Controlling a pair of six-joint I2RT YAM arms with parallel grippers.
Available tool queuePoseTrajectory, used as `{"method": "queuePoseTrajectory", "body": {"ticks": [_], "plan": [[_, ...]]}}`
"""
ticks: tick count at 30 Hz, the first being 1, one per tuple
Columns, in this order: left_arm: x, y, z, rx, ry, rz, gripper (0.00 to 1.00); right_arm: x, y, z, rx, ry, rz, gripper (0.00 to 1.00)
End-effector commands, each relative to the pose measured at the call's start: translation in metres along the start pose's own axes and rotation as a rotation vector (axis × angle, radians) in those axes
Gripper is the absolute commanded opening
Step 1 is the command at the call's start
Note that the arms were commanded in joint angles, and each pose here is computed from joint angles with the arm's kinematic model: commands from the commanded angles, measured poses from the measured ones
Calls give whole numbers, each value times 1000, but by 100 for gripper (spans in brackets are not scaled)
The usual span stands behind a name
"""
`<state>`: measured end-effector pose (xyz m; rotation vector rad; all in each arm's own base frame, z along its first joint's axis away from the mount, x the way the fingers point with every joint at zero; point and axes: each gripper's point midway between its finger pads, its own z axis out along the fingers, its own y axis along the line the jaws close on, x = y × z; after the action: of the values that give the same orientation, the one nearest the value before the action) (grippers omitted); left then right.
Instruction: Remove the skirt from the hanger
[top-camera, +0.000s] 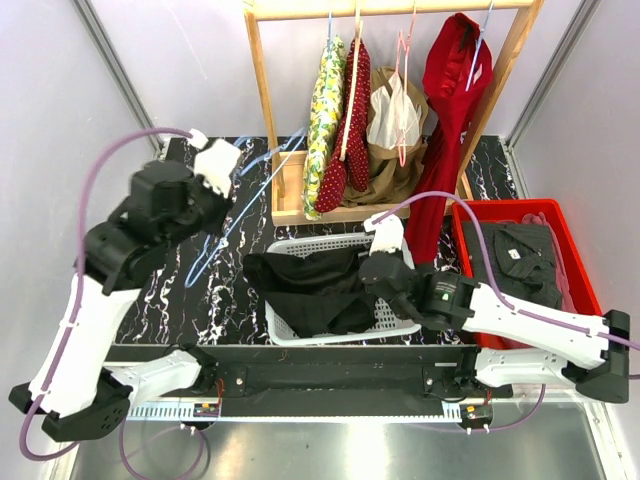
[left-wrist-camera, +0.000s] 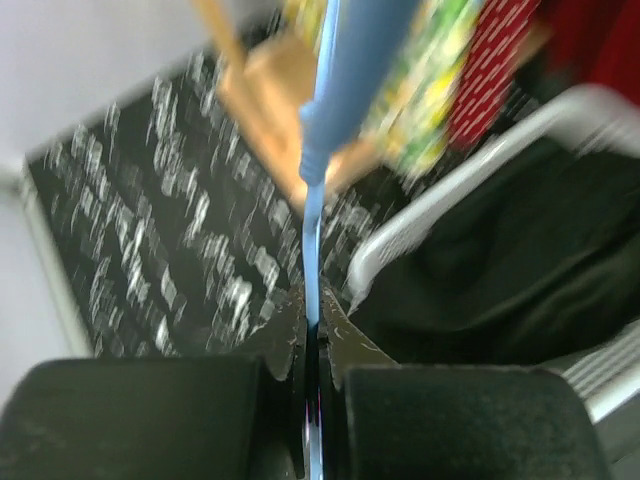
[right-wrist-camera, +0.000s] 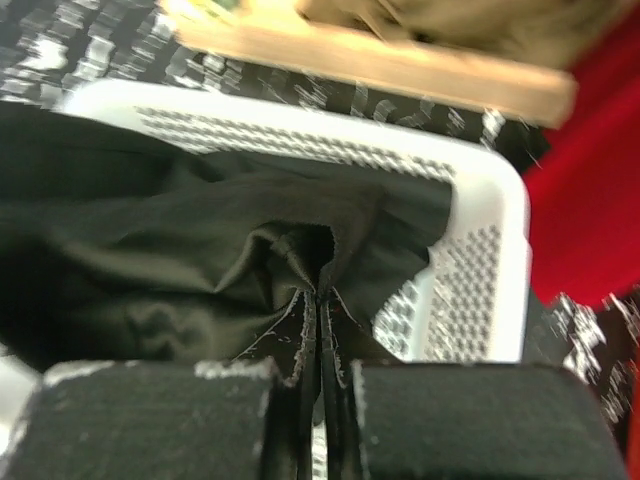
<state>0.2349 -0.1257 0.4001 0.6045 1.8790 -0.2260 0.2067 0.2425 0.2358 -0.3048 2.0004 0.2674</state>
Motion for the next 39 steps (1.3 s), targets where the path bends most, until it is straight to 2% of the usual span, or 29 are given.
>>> {"method": "queuePoseTrajectory", "body": {"ticks": [1, 4, 6, 8, 11, 14, 15, 16, 17, 18, 19, 21, 25, 27, 33, 36, 37, 39], "plan": [[25, 33, -9, -178, 84, 64, 0, 20, -31, 3, 195, 33, 29, 0], [38, 31, 1, -168, 160, 82, 0, 40, -45, 6, 305, 101, 2, 0], [34, 33, 3, -171, 169, 92, 0, 56, -47, 11, 362, 160, 4, 0], [28, 32, 9, -162, 172, 108, 0, 83, -59, 14, 445, 270, -63, 0], [6, 35, 12, -161, 143, 118, 0, 121, -71, 10, 560, 411, -127, 0], [-21, 35, 16, -147, 102, 127, 0, 126, -77, 3, 633, 433, -132, 0], [-27, 34, 18, -141, 91, 131, 0, 122, -78, 1, 636, 420, -121, 2], [-42, 35, 21, -138, 63, 132, 0, 108, -74, -2, 606, 382, -77, 9], [-48, 32, 24, -120, 52, 135, 0, 97, -74, -4, 591, 341, -55, 22], [-55, 32, 28, -118, 43, 139, 0, 86, -70, -5, 559, 302, -18, 45], [-63, 32, 37, -115, 36, 143, 0, 75, -68, -7, 529, 268, 17, 57], [-69, 29, 59, -92, 49, 155, 0, 45, -62, -15, 426, 168, 127, 73], [-101, 21, 77, -36, -21, 165, 0, 12, -51, -34, 178, 8, 263, 79], [-105, 19, 97, -23, -17, 167, 0, 4, -40, -37, 77, -33, 291, 78], [-126, 42, 122, -100, -78, 144, 0, 2, -26, -44, -67, -65, 297, 74], [-128, 58, 119, -148, -84, 151, 0, -25, -12, -51, -153, -150, 306, 75], [-126, 59, 116, -145, -81, 144, 0, -35, -11, -50, -153, -187, 258, 77], [-121, 66, 95, -147, -88, 121, 0, -77, 4, -53, -184, -283, 262, 78]]}}
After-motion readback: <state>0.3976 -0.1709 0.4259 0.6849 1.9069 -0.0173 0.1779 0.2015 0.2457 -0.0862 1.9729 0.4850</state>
